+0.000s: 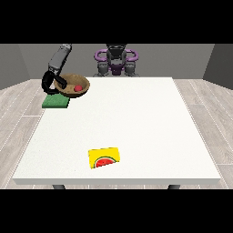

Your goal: Pick the cup and pour the ball into the bowl, then pick the bowl and place it on the pad

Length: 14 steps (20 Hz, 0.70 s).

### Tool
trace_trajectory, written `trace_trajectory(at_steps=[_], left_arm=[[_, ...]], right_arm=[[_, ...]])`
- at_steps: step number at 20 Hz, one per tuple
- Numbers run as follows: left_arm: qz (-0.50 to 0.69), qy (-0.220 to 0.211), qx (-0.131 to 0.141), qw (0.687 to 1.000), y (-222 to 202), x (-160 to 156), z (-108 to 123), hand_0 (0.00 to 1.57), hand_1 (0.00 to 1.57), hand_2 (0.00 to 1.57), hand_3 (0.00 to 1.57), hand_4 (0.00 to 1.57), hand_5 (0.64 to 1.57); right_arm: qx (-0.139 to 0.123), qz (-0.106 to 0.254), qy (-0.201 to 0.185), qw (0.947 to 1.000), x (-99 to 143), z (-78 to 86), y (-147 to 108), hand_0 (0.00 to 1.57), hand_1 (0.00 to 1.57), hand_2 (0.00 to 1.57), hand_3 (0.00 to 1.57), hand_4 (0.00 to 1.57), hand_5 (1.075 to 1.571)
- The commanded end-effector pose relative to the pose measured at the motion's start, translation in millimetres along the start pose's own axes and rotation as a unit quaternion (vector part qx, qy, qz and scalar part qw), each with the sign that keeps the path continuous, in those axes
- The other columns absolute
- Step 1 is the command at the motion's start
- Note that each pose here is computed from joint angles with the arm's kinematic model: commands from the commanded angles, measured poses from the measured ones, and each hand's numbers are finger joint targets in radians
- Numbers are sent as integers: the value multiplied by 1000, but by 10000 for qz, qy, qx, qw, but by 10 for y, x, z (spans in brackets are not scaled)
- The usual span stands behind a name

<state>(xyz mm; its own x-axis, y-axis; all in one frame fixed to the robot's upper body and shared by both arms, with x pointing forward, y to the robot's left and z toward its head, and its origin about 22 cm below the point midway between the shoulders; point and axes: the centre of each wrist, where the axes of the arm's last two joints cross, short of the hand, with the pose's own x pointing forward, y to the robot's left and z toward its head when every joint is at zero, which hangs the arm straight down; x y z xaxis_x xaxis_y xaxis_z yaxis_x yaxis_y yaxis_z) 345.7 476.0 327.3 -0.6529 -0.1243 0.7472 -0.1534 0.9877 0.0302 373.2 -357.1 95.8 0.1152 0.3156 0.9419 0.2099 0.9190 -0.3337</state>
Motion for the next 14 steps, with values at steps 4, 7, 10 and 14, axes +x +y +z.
trace_trajectory(at_steps=[4,7,10,14], left_arm=[[-53,-228,-20,9997,78,126,33,0,0,0,0,0,1534],[-158,-495,52,9986,217,464,-40,0,0,0,0,14,1532],[-268,-477,38,9985,91,440,-53,0,0,0,0,202,1532],[-148,-816,-40,9966,8,734,-140,0,0,0,0,49,1537]], right_arm=[[-334,-332,-87,9989,-185,-33,-620,1571,1571,1571,1174,1287,1534],[-203,-510,-442,9975,-51,-80,-874,1571,1571,1571,999,1300,1541],[-258,-533,-368,9976,-207,-83,-841,1571,1571,1571,779,1293,1551],[-461,-292,-664,9963,-104,-111,-1112,1571,1571,1571,465,1278,1552]])
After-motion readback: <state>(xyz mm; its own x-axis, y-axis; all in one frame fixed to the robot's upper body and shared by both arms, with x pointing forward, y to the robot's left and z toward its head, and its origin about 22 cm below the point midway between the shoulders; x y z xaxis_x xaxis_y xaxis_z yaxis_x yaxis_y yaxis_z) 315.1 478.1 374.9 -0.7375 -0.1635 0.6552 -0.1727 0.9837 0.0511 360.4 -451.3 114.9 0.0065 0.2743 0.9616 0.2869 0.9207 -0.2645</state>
